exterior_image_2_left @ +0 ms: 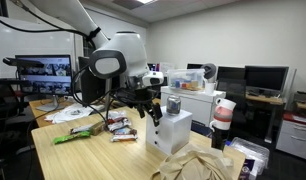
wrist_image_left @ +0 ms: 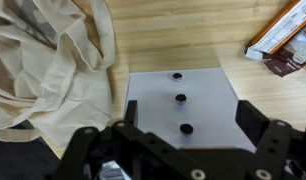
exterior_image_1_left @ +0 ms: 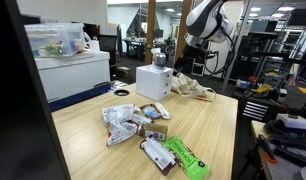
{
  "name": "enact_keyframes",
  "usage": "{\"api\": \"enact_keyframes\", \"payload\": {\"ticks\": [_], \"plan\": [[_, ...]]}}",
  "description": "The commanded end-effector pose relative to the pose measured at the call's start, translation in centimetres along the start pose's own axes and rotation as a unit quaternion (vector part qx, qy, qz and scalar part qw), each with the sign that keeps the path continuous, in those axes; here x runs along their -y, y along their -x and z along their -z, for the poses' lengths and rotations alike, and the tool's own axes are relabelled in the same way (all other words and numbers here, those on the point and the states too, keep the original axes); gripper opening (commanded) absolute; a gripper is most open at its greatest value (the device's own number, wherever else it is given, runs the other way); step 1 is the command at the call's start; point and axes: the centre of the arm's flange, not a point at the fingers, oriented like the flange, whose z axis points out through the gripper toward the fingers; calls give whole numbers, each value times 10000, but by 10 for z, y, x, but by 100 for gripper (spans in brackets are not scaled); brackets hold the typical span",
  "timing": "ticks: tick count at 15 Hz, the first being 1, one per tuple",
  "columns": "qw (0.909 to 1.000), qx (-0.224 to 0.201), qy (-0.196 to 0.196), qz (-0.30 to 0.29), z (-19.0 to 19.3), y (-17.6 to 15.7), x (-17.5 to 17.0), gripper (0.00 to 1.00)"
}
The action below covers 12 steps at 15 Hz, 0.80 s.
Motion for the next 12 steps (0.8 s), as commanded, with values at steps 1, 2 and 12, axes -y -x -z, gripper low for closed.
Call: {"api": "enact_keyframes", "payload": {"ticks": [1,2,12], "plan": [[9997,-213,-74,120,-10,-9,-1,100],[9996,-229,-122,145,-12,-12,2,100],[9996,-70,-264,-5,-33,-23,-3,100]]}}
